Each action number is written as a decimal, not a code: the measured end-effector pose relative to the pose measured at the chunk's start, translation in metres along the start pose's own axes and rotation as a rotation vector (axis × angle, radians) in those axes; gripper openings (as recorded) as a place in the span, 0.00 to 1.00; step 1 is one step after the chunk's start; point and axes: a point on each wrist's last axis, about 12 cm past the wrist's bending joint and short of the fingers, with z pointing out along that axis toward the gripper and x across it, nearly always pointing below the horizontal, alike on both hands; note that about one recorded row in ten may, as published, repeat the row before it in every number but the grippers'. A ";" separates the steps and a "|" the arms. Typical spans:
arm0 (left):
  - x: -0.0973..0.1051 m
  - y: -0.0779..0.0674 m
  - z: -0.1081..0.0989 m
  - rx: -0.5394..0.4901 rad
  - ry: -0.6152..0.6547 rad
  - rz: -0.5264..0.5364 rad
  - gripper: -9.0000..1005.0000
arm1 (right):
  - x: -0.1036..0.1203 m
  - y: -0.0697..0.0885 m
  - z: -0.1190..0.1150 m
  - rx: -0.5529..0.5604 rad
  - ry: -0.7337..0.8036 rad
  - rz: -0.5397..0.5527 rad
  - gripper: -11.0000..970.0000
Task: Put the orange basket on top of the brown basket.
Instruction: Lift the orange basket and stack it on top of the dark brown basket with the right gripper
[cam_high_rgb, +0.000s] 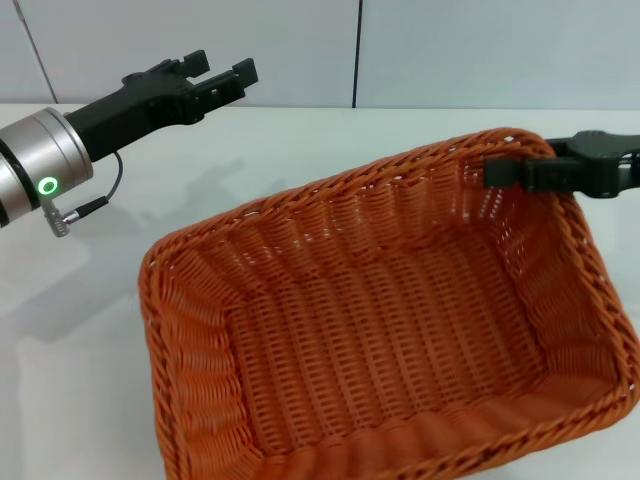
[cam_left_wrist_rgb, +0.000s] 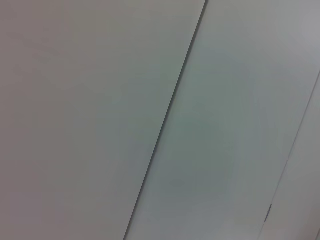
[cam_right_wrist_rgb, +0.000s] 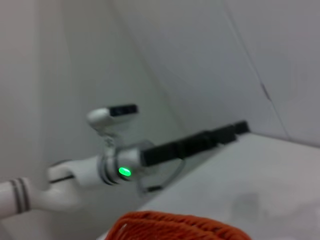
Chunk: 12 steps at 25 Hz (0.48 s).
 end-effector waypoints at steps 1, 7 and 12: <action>0.001 0.000 0.000 -0.001 0.002 0.001 0.86 | 0.001 -0.002 0.002 0.011 0.008 0.009 0.42; 0.001 0.000 0.000 -0.002 0.002 0.006 0.86 | 0.007 -0.007 -0.003 0.064 0.002 0.026 0.46; 0.000 -0.001 0.005 0.008 0.002 0.017 0.86 | 0.013 -0.014 -0.016 0.145 -0.055 0.042 0.68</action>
